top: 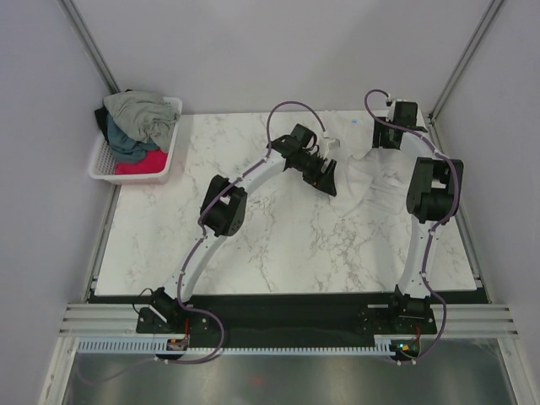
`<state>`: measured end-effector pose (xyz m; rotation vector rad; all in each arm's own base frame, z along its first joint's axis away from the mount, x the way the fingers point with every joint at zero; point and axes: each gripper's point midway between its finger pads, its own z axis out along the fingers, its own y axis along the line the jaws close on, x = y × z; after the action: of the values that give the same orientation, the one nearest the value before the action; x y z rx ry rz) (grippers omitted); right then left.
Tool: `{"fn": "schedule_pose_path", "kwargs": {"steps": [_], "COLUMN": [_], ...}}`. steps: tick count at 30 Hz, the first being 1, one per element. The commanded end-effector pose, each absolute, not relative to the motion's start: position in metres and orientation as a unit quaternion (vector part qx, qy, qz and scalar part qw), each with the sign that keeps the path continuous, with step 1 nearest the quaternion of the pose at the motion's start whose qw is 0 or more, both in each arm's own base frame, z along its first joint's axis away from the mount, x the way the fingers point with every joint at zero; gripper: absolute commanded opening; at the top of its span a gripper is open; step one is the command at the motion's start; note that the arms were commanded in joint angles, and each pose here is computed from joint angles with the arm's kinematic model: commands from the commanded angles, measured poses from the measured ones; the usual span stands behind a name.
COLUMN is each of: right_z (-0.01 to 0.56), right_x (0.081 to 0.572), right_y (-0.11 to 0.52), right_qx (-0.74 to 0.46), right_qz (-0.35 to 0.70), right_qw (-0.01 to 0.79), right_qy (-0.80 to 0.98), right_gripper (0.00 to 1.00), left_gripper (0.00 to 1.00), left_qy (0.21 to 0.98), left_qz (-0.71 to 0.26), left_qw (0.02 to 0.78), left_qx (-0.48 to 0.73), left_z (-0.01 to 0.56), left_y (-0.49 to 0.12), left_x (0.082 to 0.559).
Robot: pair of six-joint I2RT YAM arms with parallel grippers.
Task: Fold and stack the t-shirts
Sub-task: Flatten the tshirt out
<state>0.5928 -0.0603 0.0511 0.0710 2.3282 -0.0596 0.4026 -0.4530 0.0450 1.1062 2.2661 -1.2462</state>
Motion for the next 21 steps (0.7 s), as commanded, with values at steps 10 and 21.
{"fn": "schedule_pose_path", "kwargs": {"steps": [10, 21], "right_z": [0.06, 0.055], "right_x": [0.587, 0.544], "right_y": [-0.079, -0.103], "right_qx": [0.043, 0.039], "right_qz": [-0.029, -0.1], "right_qw": [0.406, 0.361], "right_qy": [0.913, 0.926], "right_gripper": [0.71, 0.69], "left_gripper": [0.2, 0.02], "left_qy": [0.741, 0.803], "left_qz": [-0.512, -0.447], "left_qw": [0.182, 0.201], "left_qx": [0.394, 0.338], "left_z": [0.067, 0.126], "left_y": [-0.494, -0.346], "left_x": [0.395, 0.443]}}
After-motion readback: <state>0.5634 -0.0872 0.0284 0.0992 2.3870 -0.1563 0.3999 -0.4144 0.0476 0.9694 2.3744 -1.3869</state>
